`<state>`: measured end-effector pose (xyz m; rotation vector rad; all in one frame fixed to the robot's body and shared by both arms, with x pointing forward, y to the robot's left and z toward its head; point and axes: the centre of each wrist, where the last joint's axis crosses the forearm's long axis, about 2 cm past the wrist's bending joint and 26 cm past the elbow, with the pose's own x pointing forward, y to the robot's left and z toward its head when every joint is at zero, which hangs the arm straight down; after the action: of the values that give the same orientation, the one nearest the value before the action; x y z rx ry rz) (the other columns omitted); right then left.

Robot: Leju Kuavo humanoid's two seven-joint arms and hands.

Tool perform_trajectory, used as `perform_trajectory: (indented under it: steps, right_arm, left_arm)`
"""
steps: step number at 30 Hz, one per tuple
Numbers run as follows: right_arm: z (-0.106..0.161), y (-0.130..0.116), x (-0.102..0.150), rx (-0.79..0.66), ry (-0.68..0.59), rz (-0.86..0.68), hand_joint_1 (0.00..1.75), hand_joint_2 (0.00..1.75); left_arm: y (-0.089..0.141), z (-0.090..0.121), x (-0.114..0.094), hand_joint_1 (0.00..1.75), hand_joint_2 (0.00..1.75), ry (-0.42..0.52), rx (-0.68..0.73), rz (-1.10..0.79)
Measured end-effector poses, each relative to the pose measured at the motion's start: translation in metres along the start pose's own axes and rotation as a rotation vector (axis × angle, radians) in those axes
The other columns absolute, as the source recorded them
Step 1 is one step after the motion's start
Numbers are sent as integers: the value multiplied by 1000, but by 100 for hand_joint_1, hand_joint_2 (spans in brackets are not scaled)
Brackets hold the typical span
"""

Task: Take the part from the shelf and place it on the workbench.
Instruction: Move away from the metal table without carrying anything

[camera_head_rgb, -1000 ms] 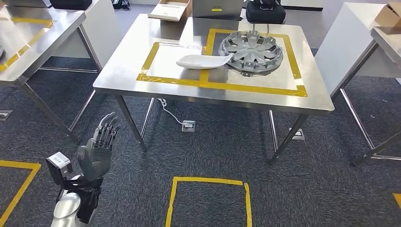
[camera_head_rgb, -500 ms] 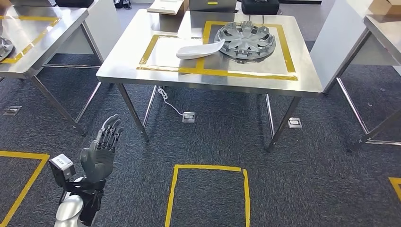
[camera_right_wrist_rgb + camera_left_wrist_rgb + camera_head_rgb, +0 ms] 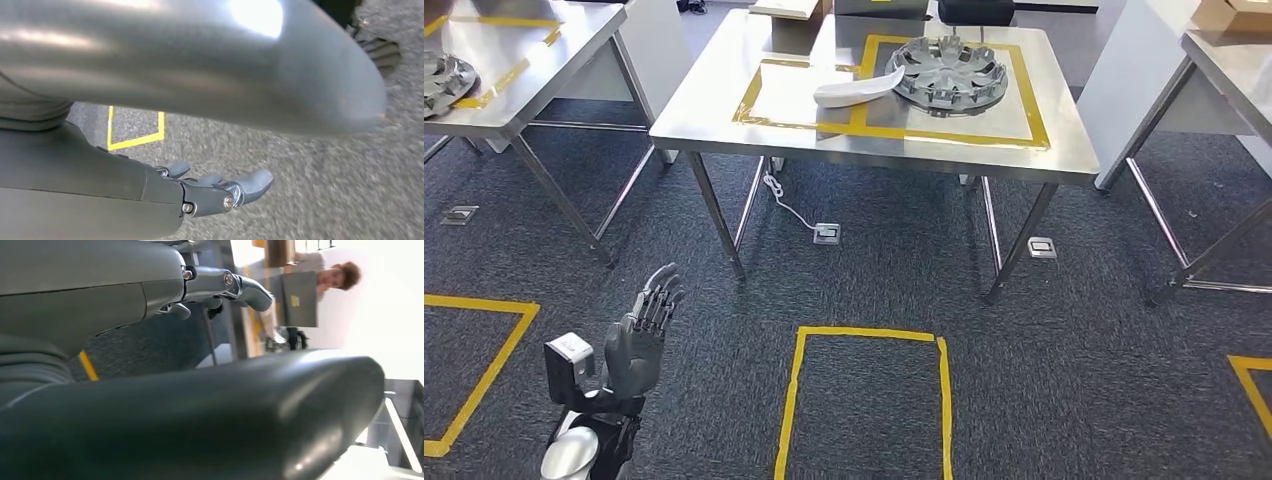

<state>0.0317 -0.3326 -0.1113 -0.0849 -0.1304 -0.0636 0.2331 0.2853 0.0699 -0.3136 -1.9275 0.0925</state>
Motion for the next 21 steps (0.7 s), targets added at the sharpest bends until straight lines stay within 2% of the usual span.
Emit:
perform_trajectory:
  steps: [3,7,11,15,21]
  right_arm:
    - [0,1,0,-1,5,-1,0,0]
    - [0,1,0,-8,16,-1,0,0]
    - [0,1,3,-1,24,1,0,0]
    - [0,5,3,44,59,4,0,0]
    - [0,11,2,77,99,3,0,0]
  left_arm:
    - [2,16,-17,0,0,94,13,-1]
    - [7,47,-49,0,0,278,50,-41]
    - [9,79,-81,0,175,484,95,-113]
    - [10,119,-102,0,175,726,125,-193]
    - [7,159,-111,0,175,1018,146,-212]
